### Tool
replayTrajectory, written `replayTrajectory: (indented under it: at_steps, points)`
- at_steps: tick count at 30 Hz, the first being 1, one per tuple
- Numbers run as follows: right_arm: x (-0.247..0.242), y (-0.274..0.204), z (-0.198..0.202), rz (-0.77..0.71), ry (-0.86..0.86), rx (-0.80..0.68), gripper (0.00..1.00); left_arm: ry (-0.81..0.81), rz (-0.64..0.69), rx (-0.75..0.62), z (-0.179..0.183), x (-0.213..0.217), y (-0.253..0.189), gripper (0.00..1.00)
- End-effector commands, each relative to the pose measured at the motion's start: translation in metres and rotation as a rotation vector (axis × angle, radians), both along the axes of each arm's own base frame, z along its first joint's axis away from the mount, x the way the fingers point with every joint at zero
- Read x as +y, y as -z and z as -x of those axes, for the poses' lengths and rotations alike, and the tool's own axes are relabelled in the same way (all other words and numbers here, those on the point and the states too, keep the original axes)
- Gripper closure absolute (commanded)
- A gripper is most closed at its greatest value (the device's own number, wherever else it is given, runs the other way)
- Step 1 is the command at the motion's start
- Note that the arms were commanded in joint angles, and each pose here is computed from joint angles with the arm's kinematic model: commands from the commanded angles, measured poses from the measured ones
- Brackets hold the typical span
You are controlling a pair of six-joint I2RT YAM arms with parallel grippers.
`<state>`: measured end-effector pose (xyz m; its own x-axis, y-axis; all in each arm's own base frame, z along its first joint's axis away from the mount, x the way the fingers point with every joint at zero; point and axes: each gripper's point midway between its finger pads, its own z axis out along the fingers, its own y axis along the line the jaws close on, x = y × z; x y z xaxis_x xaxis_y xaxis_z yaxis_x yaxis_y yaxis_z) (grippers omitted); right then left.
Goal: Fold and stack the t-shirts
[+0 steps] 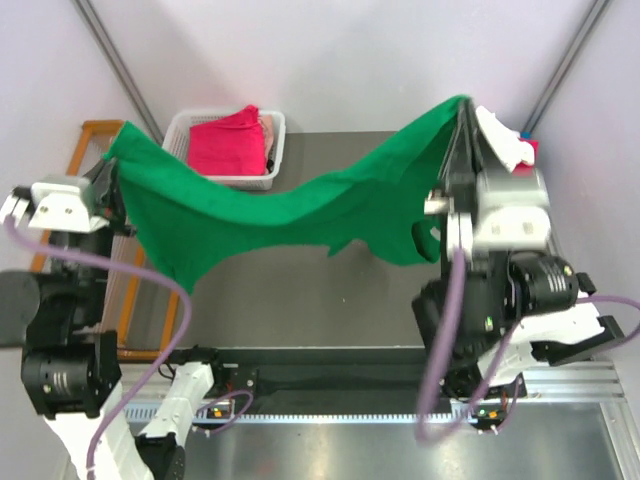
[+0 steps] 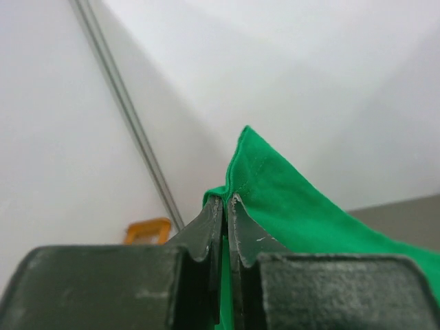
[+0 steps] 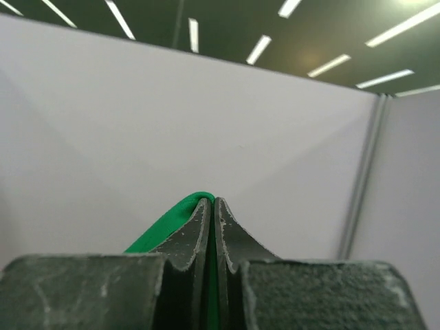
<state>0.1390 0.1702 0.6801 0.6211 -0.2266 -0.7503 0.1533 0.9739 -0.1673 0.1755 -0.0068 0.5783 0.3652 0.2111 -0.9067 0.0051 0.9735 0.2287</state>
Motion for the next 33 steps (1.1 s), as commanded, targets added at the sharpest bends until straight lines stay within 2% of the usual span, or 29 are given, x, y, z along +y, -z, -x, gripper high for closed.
replayTrajectory:
  at_steps: [1, 5, 7, 8, 9, 10, 11, 12, 13, 14, 16, 17, 22, 28, 33]
  points:
    - [-0.087, -0.008, 0.042, -0.102, 0.249, -0.086, 1.0, -0.112, -0.009, -0.121, 0.012, 0.019, -0.028, 1.0]
    - [-0.091, -0.012, 0.048, -0.117, 0.237, -0.111, 1.0, -0.117, -0.009, -0.091, 0.001, 0.021, -0.008, 1.0]
    - [-0.105, -0.01, 0.034, -0.163, 0.241, -0.063, 1.0, -0.105, -0.009, -0.054, -0.009, 0.019, 0.011, 1.0]
    - [-0.118, -0.007, 0.019, -0.196, 0.32, -0.048, 1.0, -0.107, -0.012, 0.022, -0.028, 0.02, 0.04, 1.0]
    - [-0.125, 0.008, -0.003, -0.215, 0.321, 0.057, 1.0, -0.117, -0.018, 0.064, -0.041, 0.022, 0.055, 1.0]
    - [-0.127, 0.02, -0.019, -0.209, 0.373, 0.09, 1.0, -0.157, -0.009, 0.109, -0.054, 0.03, 0.072, 1.0]
    - [-0.15, 0.029, -0.041, -0.258, 0.509, 0.074, 1.0, -0.173, -0.014, 0.185, -0.073, 0.034, 0.104, 1.0]
    - [-0.168, 0.038, -0.051, -0.257, 0.553, 0.097, 1.0, -0.172, -0.028, 0.254, -0.089, 0.035, 0.126, 1.0]
    - [-0.148, 0.07, -0.084, -0.123, 0.599, 0.203, 1.0, -0.167, -0.044, 0.308, -0.099, 0.034, 0.144, 1.0]
    - [-0.163, 0.084, -0.108, -0.142, 0.671, 0.214, 1.0, -0.147, -0.057, 0.396, -0.116, 0.032, 0.175, 1.0]
    - [-0.168, 0.131, -0.143, -0.09, 0.764, 0.316, 1.0, -0.103, -0.077, 0.497, -0.13, 0.025, 0.207, 1.0]
    - [-0.181, 0.149, -0.157, -0.127, 0.812, 0.335, 1.0, -0.101, -0.084, 0.55, -0.142, 0.026, 0.222, 1.0]
    - [-0.186, 0.234, -0.203, -0.041, 0.877, 0.471, 1.0, -0.087, -0.132, 0.71, -0.162, 0.028, 0.266, 1.0]
    - [-0.197, 0.308, -0.228, -0.021, 0.877, 0.574, 1.0, -0.003, -0.193, 0.832, -0.167, 0.019, 0.309, 1.0]
    - [-0.195, 0.351, -0.249, -0.009, 0.868, 0.646, 1.0, 0.029, -0.223, 0.89, -0.178, 0.016, 0.336, 1.0]
